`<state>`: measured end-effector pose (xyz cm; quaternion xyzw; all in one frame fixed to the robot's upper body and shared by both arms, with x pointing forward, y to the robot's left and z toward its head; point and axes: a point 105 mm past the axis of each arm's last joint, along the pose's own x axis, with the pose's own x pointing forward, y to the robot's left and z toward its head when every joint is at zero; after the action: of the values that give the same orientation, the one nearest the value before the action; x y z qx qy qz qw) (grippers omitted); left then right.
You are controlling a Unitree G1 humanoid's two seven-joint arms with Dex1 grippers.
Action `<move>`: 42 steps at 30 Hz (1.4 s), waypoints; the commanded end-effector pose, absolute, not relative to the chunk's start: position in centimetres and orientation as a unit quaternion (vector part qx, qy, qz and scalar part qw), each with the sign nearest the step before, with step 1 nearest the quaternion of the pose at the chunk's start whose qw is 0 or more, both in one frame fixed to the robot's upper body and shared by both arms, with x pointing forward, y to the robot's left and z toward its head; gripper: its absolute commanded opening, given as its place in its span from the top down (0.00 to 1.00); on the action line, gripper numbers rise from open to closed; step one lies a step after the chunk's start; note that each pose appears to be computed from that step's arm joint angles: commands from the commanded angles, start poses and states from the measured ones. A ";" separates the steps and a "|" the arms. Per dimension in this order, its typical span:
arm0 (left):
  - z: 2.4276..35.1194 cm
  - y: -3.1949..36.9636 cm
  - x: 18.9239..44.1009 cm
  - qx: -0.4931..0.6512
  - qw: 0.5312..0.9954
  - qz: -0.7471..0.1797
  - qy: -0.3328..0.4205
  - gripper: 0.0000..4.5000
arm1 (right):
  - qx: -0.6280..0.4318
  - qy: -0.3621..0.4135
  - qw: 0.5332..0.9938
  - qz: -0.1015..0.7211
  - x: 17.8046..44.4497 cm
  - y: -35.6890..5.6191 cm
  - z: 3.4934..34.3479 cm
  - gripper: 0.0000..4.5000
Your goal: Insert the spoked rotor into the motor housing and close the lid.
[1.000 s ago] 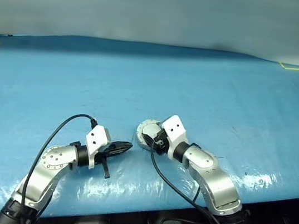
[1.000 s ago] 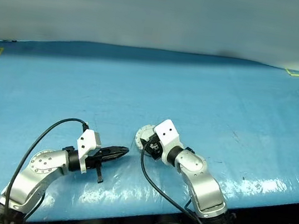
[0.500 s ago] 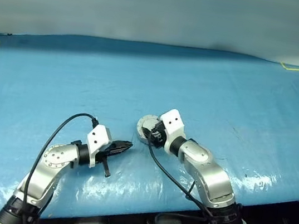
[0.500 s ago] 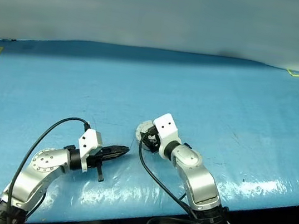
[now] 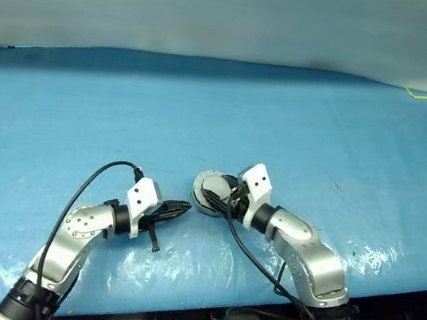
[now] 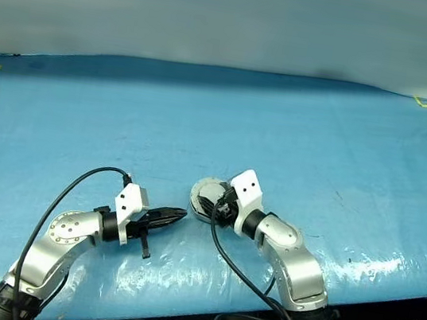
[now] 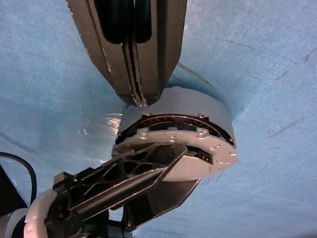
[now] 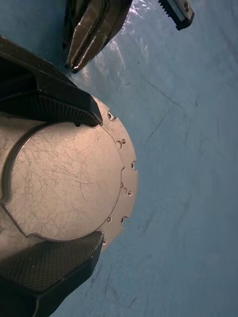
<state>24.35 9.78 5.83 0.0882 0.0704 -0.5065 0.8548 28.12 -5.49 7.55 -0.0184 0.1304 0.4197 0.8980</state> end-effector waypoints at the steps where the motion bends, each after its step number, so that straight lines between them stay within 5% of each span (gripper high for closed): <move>1: 6.4 9.6 24.4 0.095 0.853 -0.510 0.053 1.00 | 0.001 0.118 0.901 0.418 28.3 -4.8 8.2 0.33; 21: 6.6 9.7 24.6 0.099 0.856 -0.505 0.048 1.00 | -0.142 0.260 0.907 0.300 29.4 -8.0 0.5 0.33; 33: 7.2 11.4 27.4 0.096 0.895 -0.435 0.030 1.00 | -0.119 0.267 0.888 0.354 27.8 -7.6 0.9 0.33; 42: 6.6 10.7 27.0 0.087 0.883 -0.460 0.031 1.00 | -0.141 0.262 0.861 0.412 26.0 -6.8 0.8 0.33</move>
<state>27.16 11.23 5.92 0.0909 0.0514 -0.4472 0.8883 28.14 -5.85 6.07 -0.1383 0.1531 0.4106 0.8882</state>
